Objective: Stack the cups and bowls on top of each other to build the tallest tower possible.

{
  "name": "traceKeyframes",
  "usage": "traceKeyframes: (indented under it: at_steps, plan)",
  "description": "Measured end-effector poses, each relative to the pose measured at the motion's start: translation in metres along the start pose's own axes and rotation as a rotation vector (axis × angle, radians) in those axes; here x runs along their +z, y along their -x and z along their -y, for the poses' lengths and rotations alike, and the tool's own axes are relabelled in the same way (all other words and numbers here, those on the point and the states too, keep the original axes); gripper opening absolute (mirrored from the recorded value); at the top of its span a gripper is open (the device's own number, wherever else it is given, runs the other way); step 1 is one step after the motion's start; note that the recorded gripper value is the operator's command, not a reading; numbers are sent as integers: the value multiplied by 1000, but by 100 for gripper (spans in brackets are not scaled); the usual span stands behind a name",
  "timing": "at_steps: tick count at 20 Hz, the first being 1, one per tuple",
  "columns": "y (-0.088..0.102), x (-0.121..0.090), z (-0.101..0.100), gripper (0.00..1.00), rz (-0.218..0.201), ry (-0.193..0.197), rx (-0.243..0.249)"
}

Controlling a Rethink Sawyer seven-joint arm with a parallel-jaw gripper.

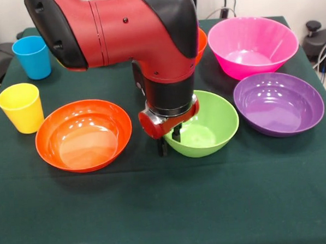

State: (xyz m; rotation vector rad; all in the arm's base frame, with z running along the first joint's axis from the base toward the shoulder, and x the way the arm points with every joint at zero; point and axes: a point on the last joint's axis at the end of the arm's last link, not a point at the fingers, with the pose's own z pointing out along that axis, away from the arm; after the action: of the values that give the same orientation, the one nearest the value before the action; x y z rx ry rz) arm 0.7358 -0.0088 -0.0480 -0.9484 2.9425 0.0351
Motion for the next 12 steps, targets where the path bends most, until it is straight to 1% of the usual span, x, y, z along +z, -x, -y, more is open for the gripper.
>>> traceKeyframes:
  at_steps: [12]
  plan:
    - [11,0,-2,0,1,-6,-2]
